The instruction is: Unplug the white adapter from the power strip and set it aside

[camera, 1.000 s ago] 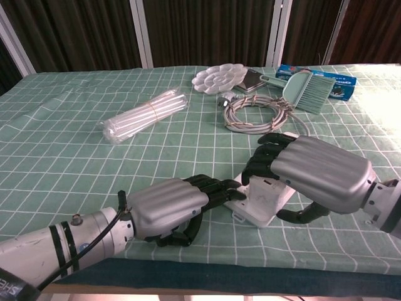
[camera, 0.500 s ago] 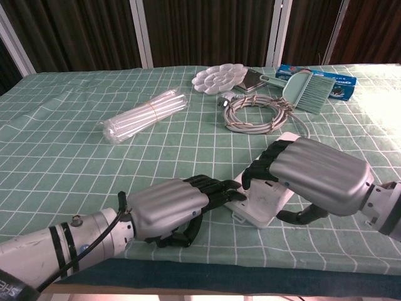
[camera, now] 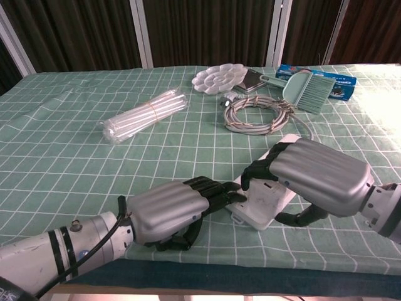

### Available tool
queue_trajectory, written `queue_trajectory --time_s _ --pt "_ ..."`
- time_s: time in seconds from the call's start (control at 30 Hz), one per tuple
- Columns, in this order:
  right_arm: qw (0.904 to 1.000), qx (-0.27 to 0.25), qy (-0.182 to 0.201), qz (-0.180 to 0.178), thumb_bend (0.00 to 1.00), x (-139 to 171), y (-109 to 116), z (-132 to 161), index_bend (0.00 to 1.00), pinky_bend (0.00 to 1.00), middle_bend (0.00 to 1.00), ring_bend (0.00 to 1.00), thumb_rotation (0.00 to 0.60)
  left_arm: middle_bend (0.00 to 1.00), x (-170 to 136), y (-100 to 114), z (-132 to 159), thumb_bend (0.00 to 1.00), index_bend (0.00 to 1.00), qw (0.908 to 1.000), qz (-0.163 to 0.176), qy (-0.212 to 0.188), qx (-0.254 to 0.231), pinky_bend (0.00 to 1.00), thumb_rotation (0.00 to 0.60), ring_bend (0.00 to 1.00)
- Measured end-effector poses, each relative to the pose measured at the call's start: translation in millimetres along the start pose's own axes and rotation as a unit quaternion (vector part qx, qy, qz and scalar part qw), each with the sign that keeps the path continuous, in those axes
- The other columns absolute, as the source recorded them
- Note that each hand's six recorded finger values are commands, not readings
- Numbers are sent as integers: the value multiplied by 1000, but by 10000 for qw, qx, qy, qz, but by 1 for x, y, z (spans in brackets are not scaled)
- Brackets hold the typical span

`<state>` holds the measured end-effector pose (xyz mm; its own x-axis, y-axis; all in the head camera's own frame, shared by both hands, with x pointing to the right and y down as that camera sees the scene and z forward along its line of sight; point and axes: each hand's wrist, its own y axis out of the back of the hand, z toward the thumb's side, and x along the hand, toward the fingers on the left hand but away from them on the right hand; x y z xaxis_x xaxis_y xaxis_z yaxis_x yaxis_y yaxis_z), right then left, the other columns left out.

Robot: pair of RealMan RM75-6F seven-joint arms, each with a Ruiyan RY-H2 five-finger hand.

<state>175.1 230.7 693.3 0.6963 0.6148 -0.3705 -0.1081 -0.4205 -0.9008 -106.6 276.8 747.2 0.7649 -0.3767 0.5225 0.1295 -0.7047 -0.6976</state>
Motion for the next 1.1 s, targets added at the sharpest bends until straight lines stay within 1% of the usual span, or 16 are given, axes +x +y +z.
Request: queue_trajectory --time_s 0.17,0.37,0.6,0.83,1.1 --pt "9997 -241 -74 46 465 0 2 0 842 428 656 551 600 48 1 0 3 1000 0 10000 26 -24 53 18 600 9" --pt "9994 -313 -111 26 467 0 5 -1 858 428 667 566 600 48 1 -1 3 1000 0 10000 24 -19 64 18 600 9" --pt "9986 -445 -88 -253 466 4 13 -2 869 437 676 576 600 48 1 -3 3 1000 0 10000 0 0 72 18 600 9" --pt "9976 -500 10 -473 469 11 15 0 882 444 685 588 600 48 2 -3 3 1000 0 10000 4 -1 97 18 600 9" --pt "9953 -661 23 -705 468 22 30 -6 882 444 685 588 600 48 1 5 -1 1000 0 9999 116 30 76 18 600 9"
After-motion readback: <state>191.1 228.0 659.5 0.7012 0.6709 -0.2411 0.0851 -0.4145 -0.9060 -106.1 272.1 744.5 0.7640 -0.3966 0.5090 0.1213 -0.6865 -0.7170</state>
